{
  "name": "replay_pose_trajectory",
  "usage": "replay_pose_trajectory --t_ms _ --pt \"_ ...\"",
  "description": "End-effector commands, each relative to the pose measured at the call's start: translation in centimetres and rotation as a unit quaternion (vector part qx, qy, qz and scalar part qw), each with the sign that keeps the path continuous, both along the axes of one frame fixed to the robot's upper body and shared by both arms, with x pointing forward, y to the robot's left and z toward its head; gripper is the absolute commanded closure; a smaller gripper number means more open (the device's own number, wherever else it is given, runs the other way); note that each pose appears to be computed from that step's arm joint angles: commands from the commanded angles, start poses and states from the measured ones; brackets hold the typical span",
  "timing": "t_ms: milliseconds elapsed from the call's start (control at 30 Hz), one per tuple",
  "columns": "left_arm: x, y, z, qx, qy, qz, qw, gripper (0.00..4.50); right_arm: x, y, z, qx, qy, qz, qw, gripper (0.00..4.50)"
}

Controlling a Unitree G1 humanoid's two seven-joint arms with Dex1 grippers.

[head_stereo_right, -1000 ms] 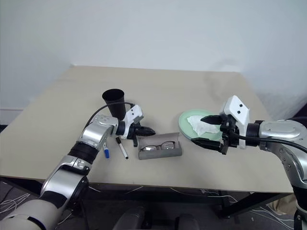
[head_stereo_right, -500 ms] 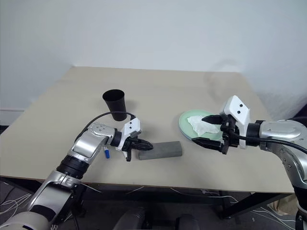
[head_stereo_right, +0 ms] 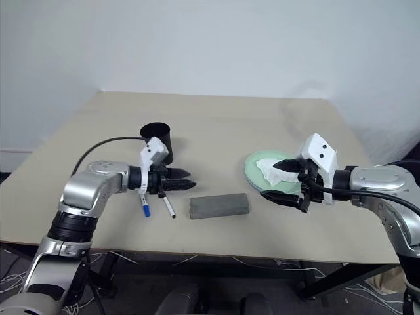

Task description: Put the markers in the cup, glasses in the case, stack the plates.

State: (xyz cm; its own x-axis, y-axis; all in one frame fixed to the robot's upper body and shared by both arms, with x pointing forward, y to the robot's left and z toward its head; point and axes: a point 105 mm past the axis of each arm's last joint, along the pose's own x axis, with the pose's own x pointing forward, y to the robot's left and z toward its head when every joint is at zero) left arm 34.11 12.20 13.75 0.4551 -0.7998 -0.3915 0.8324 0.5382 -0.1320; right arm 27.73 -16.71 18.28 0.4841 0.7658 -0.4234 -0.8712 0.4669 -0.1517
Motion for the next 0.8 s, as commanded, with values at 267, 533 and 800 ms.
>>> replay_pose_trajectory --t_ms 267,533,800 --pt "1.1 3.1 -1.3 0.097 0.060 0.188 0.975 0.28 0.7 1.0 1.1 0.004 -0.028 0.020 0.999 0.00" --pt "1.7 3.3 -2.2 0.135 0.116 0.324 0.929 0.28 0.7 1.3 1.1 0.003 -0.024 0.028 0.999 0.00" --pt "2.1 3.5 -2.7 0.150 0.125 0.410 0.891 0.28 0.7 1.4 1.0 0.001 -0.022 0.031 0.999 0.00"
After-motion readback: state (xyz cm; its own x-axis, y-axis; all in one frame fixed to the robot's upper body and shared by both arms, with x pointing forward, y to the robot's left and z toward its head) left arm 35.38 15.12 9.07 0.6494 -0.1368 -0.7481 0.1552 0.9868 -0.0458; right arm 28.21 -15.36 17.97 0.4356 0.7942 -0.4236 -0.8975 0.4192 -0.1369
